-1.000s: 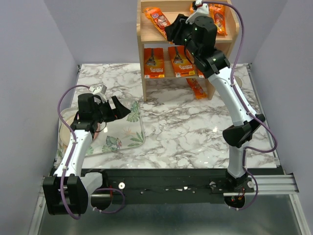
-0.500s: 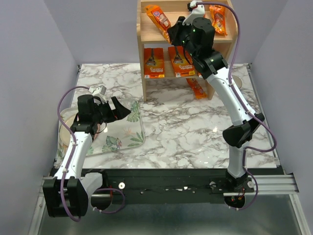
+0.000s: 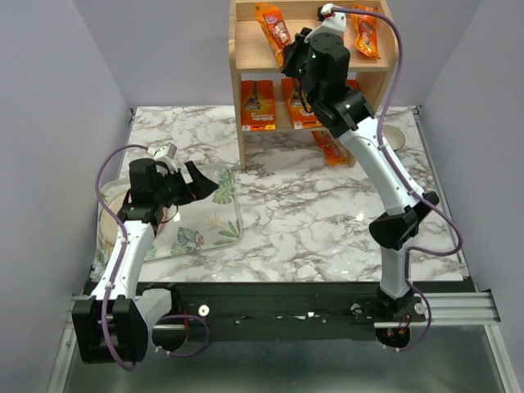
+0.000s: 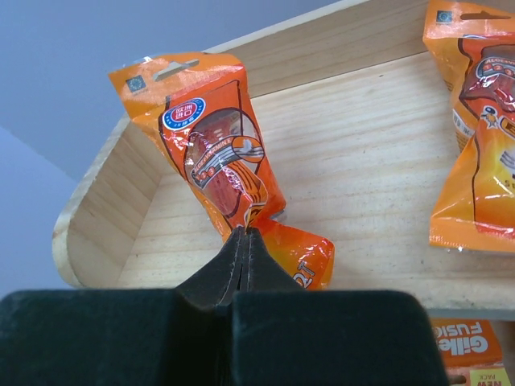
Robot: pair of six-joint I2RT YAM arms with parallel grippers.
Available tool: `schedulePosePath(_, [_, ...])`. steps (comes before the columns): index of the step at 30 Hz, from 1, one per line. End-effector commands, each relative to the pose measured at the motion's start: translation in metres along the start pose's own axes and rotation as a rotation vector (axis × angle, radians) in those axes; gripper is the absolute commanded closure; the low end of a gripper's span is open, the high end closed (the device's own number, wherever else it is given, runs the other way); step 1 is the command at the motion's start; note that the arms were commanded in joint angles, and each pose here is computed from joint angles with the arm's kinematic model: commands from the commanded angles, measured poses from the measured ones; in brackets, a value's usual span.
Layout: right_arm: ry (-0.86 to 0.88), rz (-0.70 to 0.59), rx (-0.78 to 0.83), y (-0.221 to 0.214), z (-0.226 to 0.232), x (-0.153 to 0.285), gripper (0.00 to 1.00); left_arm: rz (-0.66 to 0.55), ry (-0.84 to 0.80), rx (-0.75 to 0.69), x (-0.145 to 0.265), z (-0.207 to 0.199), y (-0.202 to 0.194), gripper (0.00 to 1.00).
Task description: Place and organize the shaving razors onto the shelf
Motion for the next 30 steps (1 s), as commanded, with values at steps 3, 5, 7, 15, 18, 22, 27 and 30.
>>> schedulePosePath(3, [-0.09, -0.165, 0.015, 0.02, 0.009, 0.006, 0.99, -0.034, -0.015, 0.013, 0.003, 0.0, 0.001, 0.01])
schedulePosePath(5, [-0.122, -0.167, 0.013, 0.015, 0.004, 0.002, 0.99, -0.037, -0.01, 0.008, 0.005, 0.0, 0.004, 0.01])
schedulePosePath(7, [-0.182, -0.189, 0.001, 0.013, -0.002, 0.001, 0.98, -0.037, -0.004, 0.01, 0.007, 0.0, 0.004, 0.01])
schedulePosePath(15, [-0.127, -0.202, -0.009, 0.009, 0.006, -0.01, 0.96, -0.035, 0.019, 0.02, 0.015, 0.003, 0.001, 0.01])
schedulePosePath(18, [-0.14, -0.189, -0.01, 0.001, 0.003, -0.014, 0.96, -0.034, 0.026, 0.023, 0.017, 0.004, -0.001, 0.01])
schedulePosePath(22, [-0.157, -0.2, -0.013, -0.003, 0.001, -0.02, 0.9, -0.029, 0.03, 0.031, 0.018, 0.005, -0.003, 0.01])
schedulePosePath(27, [-0.123, -0.239, -0.021, 0.002, 0.007, -0.025, 0.48, -0.027, 0.036, 0.03, 0.019, 0.005, 0.0, 0.01])
schedulePosePath(30, [-0.074, -0.242, -0.022, 0.011, 0.015, -0.019, 0.37, -0.031, 0.04, 0.025, 0.02, 0.006, 0.002, 0.01])
Point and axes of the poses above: each gripper's point midway between its finger pads, its own x axis back along the fingers, its own z axis along the line the jaws close on, y = z × x, the point moved 9 cm from there along x, back along the fingers, and after that the axes turned 13 degrees about -x, right-handed, at the moved point
